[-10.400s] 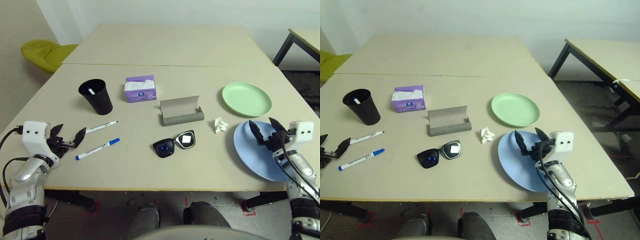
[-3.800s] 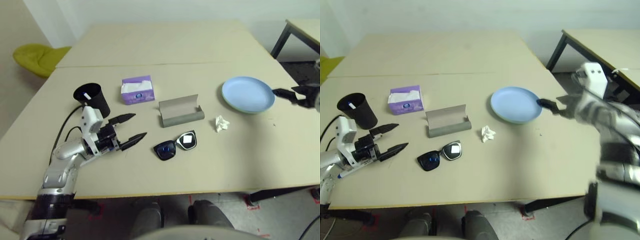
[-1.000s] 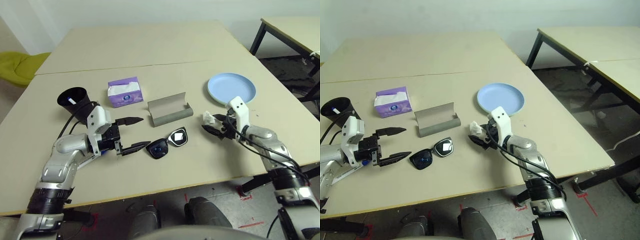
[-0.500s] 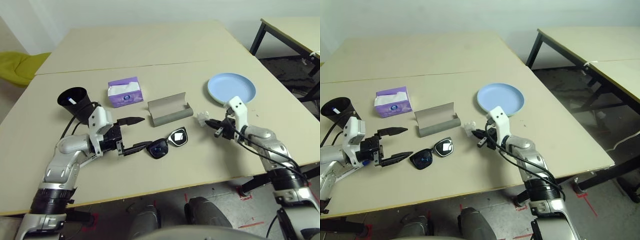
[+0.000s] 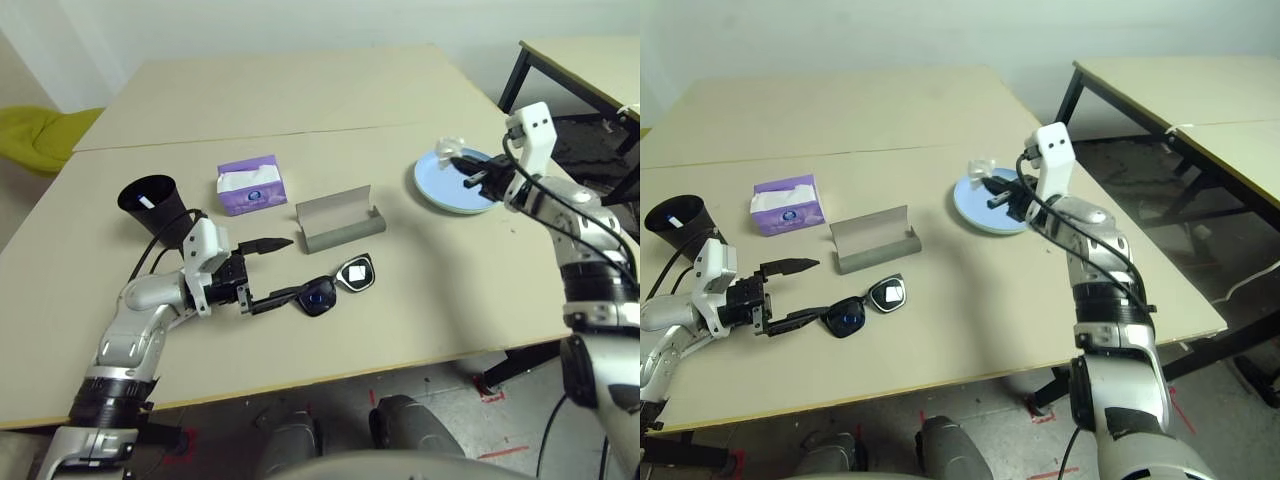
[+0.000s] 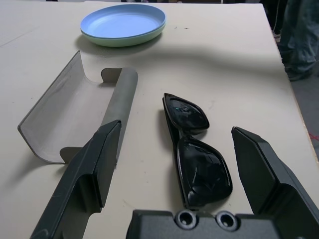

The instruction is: Organize and tidy the items on the table.

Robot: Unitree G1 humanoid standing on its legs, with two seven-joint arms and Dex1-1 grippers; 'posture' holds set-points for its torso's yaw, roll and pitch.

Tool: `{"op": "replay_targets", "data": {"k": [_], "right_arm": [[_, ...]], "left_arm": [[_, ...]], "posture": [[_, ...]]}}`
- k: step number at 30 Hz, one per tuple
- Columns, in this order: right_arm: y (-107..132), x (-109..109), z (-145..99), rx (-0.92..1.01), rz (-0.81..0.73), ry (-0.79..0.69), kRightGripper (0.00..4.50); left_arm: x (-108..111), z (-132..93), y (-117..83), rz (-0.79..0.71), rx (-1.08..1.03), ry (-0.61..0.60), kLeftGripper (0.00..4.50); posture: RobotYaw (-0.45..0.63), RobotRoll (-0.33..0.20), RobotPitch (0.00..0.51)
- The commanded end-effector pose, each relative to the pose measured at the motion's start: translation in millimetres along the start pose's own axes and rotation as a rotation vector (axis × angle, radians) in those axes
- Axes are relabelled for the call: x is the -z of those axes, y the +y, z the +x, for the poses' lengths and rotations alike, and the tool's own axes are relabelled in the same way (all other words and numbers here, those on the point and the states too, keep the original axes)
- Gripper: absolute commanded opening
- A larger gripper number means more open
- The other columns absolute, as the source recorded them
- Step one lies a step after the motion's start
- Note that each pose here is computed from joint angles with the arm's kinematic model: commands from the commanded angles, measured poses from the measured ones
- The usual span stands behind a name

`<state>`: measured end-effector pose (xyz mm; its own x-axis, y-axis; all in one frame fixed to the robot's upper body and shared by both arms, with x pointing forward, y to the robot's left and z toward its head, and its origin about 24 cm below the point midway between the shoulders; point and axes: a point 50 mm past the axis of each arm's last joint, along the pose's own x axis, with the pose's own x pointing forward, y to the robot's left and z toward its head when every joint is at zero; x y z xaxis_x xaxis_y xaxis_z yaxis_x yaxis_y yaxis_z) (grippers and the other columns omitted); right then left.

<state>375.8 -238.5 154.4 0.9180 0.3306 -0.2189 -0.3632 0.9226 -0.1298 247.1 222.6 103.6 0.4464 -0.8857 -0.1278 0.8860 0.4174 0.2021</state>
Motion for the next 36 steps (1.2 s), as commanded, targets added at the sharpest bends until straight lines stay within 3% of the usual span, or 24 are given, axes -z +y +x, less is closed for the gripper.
{"op": "replay_targets", "data": {"k": [1, 11, 12, 15, 18, 21, 24, 30, 36], "right_arm": [[-2.3, 5.2, 6.4, 0.044, -0.012, 0.033, 0.62], [-5.3, 16.5, -2.1, 0.045, -0.018, 0.061, 4.28], [-7.0, 16.6, -5.9, 0.042, -0.022, 0.06, 4.48], [-8.8, 11.6, -25.3, -0.005, -0.046, 0.039, 4.48], [-4.7, 9.3, -56.9, -0.054, -0.185, 0.067, 4.48], [11.1, 7.9, -84.4, -0.091, -0.343, 0.139, 4.48], [41.1, -3.6, -98.4, -0.201, -0.37, 0.171, 4.48], [112.8, -34.9, -94.0, -0.522, -0.616, 0.211, 4.48], [167.9, -66.8, -70.5, -0.733, -0.705, 0.203, 4.48]], "left_arm": [[3.2, -0.7, -0.7, 0.006, -0.019, 0.015, 4.5], [5.1, -2.1, -3.7, -0.002, -0.031, 0.013, 4.5], [5.1, -1.4, -3.8, -0.003, -0.03, 0.013, 4.5], [4.1, -2.0, -1.9, -0.003, -0.03, 0.012, 4.5], [3.0, -8.0, 1.2, -0.003, -0.03, 0.019, 4.5], [2.0, -16.0, 2.4, -0.001, -0.008, 0.026, 4.5], [2.3, -24.7, 4.2, 0.005, 0.024, 0.045, 4.5], [3.7, -36.0, 14.7, 0.021, 0.046, 0.087, 4.5], [1.6, -42.1, 22.1, 0.031, 0.048, 0.097, 4.5]], "posture": [[-0.15, 0.0, 0.03], [-0.15, 0.0, 0.038], [-0.15, 0.0, 0.04], [-0.15, 0.0, 0.047], [-0.16, 0.0, 0.057], [-0.17, 0.0, 0.063], [-0.19, 0.0, 0.074], [-0.2, 0.0, 0.079], [-0.2, 0.0, 0.08]]}}
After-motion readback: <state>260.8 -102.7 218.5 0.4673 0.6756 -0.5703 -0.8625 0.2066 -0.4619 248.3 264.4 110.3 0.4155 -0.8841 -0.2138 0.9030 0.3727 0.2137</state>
